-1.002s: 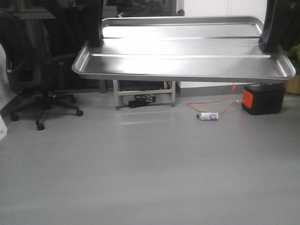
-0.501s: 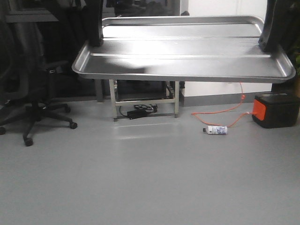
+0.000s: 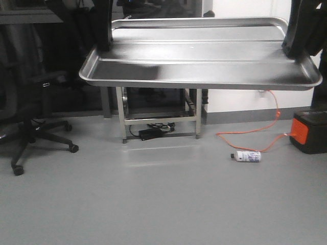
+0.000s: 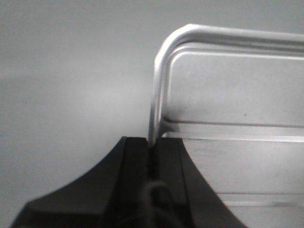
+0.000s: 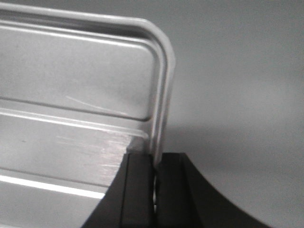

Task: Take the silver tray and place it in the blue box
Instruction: 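Keep holding the tray with both grippers while driving toward the bin shelf, then carry the tray with both grippers above the empty blue bin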

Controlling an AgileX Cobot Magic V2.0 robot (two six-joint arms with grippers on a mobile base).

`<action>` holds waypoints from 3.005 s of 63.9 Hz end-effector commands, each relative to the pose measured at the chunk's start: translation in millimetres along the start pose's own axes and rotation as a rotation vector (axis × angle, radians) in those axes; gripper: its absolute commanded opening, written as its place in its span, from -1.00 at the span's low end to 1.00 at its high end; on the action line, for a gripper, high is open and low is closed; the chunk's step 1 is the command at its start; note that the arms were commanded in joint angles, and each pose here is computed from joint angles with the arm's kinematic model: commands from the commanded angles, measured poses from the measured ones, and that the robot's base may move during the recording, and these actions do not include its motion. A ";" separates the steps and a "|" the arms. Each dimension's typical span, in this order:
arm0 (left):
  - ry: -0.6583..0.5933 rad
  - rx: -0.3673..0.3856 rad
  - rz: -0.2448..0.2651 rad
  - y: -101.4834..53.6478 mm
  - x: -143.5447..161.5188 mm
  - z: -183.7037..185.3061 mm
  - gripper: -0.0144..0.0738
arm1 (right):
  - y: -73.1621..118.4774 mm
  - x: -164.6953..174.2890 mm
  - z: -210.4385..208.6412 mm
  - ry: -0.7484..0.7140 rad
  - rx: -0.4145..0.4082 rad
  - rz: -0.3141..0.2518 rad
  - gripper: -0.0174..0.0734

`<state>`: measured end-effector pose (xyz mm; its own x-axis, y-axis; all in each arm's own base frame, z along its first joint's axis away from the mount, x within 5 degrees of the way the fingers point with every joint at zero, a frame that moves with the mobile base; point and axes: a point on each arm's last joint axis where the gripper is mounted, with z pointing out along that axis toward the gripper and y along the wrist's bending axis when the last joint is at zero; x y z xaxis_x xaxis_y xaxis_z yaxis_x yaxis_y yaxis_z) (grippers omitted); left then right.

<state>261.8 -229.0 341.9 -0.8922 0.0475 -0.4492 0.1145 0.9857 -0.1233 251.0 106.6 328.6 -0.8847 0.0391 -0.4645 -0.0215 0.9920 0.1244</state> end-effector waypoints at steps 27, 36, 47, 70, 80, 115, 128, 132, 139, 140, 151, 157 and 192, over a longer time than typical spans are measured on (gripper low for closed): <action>-0.103 0.015 0.002 5.4 -8.9 -27.0 -0.91 | -4.3 -6.8 -17.2 -0.075 0.015 -0.032 -0.49; -0.103 0.015 0.002 5.4 -8.9 -27.0 -0.91 | -4.3 -6.8 -17.2 -0.075 0.015 -0.032 -0.49; -0.103 0.015 0.002 5.4 -8.9 -27.0 -0.91 | -4.3 -6.8 -17.2 -0.075 0.015 -0.032 -0.49; -0.103 0.015 0.002 5.4 -8.9 -27.0 -0.91 | -4.3 -6.8 -17.2 -0.075 0.015 -0.032 -0.49; -0.103 0.015 0.002 5.4 -8.9 -27.0 -0.91 | -4.3 -6.8 -17.2 -0.075 0.015 -0.032 -0.49; -0.103 0.015 0.002 5.4 -8.9 -27.0 -0.91 | -4.3 -6.8 -17.2 -0.075 0.015 -0.032 -0.49; -0.103 0.015 0.002 5.4 -8.9 -27.0 -0.91 | -4.3 -6.8 -17.2 -0.075 0.015 -0.032 -0.49; -0.103 0.015 0.002 5.4 -8.9 -27.0 -0.91 | -4.3 -6.8 -17.2 -0.075 0.015 -0.032 -0.49; -0.103 0.015 0.002 5.4 -8.9 -27.0 -0.91 | -4.3 -6.8 -17.2 -0.075 0.015 -0.032 -0.49; -0.103 0.015 0.002 5.4 -8.9 -27.0 -0.91 | -4.3 -6.8 -17.2 -0.075 0.015 -0.032 -0.49; -0.103 0.015 0.002 5.4 -8.9 -27.0 -0.91 | -4.3 -6.8 -17.2 -0.075 0.015 -0.032 -0.49; -0.103 0.015 0.002 5.4 -8.9 -27.0 -0.91 | -4.3 -6.8 -17.2 -0.075 0.015 -0.032 -0.49; -0.103 0.015 0.002 5.4 -8.9 -27.0 -0.91 | -4.3 -6.8 -17.2 -0.075 0.015 -0.032 -0.49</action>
<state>261.7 -228.9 341.9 -0.8927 0.0475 -0.4481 0.1142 0.9858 -0.1229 251.2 106.5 328.7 -0.8836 0.0382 -0.4667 -0.0222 0.9921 0.1231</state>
